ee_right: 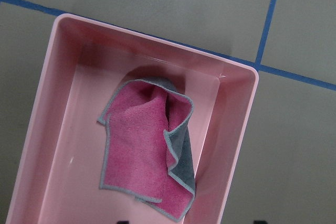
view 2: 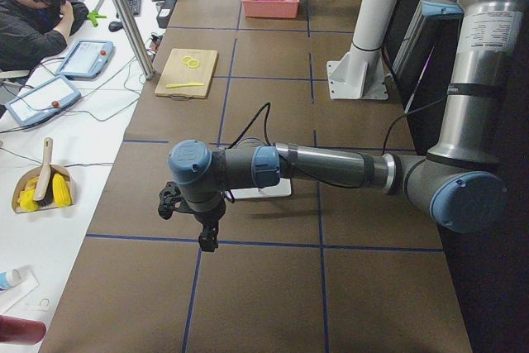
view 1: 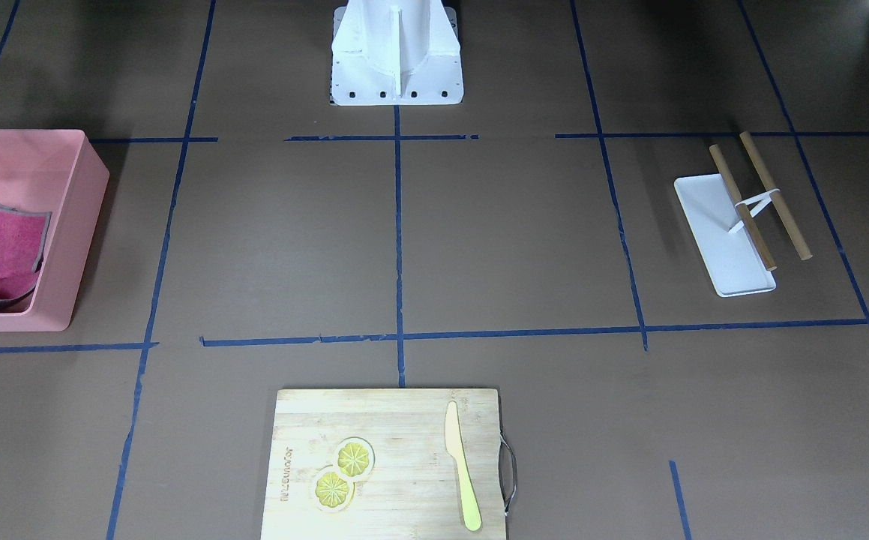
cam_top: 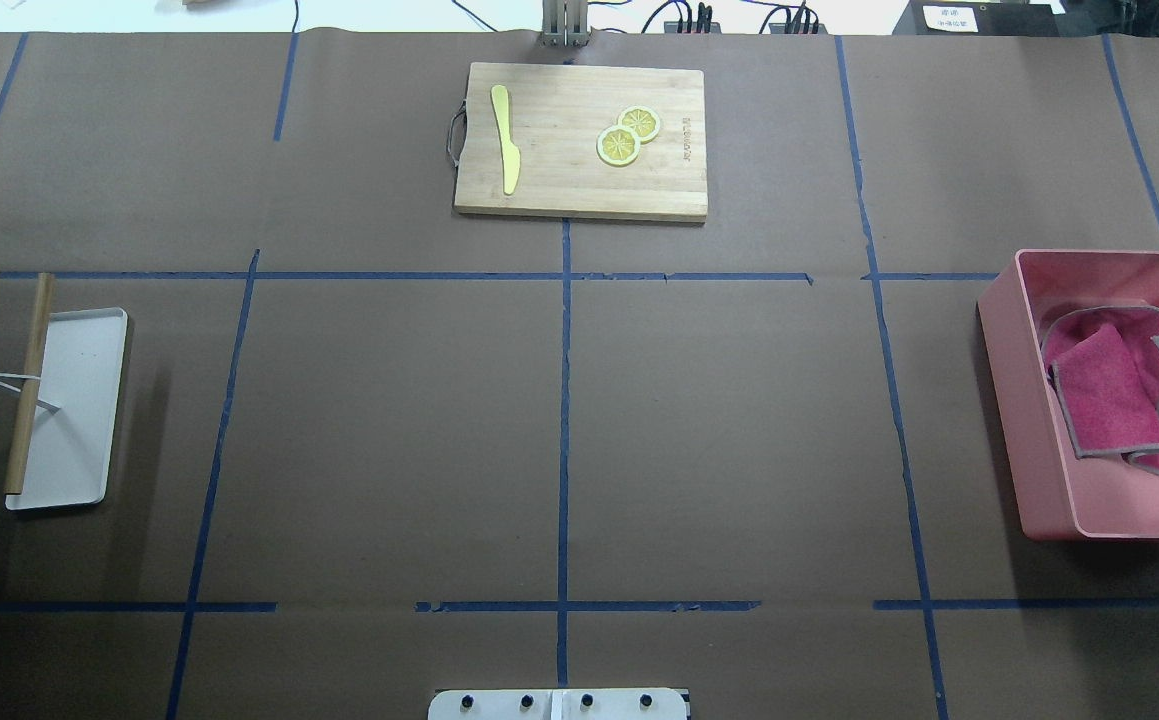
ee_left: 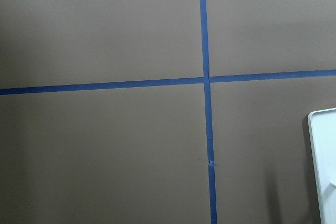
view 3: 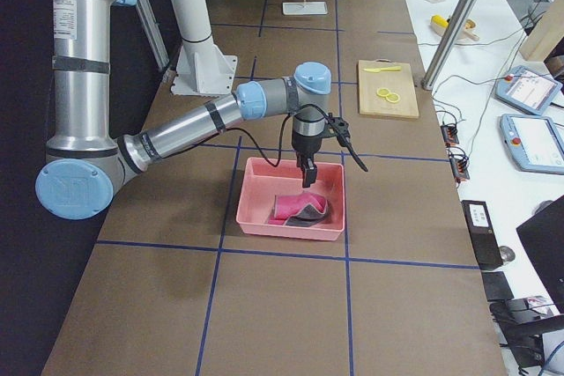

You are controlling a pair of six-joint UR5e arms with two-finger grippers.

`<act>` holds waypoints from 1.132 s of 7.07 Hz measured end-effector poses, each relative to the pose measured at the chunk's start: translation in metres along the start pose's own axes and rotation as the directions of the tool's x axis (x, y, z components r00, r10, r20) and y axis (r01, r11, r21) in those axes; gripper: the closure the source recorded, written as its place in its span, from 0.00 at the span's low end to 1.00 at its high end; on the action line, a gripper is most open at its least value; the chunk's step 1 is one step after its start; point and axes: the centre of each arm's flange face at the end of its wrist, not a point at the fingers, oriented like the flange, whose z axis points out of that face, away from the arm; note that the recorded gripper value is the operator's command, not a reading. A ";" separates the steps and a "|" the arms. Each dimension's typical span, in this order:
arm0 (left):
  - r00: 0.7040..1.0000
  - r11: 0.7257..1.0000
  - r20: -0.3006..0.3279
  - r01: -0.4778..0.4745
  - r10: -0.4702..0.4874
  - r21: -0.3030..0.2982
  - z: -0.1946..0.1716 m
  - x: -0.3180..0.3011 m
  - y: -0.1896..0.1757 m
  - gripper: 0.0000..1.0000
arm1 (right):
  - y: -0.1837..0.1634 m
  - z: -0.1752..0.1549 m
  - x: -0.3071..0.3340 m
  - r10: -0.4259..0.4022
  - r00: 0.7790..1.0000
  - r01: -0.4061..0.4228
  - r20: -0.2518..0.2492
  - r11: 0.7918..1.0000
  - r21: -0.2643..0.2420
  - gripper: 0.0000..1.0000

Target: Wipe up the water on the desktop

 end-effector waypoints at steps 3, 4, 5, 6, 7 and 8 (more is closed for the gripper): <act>1.000 1.000 -0.001 0.011 -0.011 -0.009 0.003 -0.002 0.001 0.00 | 0.012 0.013 0.083 0.007 0.982 -0.007 0.187 1.000 0.000 0.00; 1.000 1.000 -0.002 0.015 -0.015 -0.012 0.005 -0.004 0.001 0.00 | 0.024 0.031 0.115 0.006 0.974 -0.005 0.224 1.000 -0.006 0.00; 1.000 1.000 -0.002 0.018 -0.018 -0.015 0.007 -0.006 0.001 0.00 | 0.036 0.050 0.143 0.008 0.970 -0.010 0.242 1.000 0.005 0.00; 1.000 1.000 -0.003 0.021 -0.021 -0.017 0.008 -0.007 0.001 0.00 | 0.043 0.060 0.162 0.012 0.971 -0.019 0.240 1.000 0.025 0.00; 1.000 1.000 -0.003 0.022 -0.022 -0.018 0.008 -0.007 0.001 0.00 | 0.041 0.060 0.171 0.038 0.976 -0.047 0.214 0.998 0.035 0.00; 1.000 1.000 -0.003 0.022 -0.022 -0.018 0.009 -0.008 0.001 0.00 | 0.036 0.056 0.177 0.084 0.982 -0.093 0.170 0.995 0.043 0.00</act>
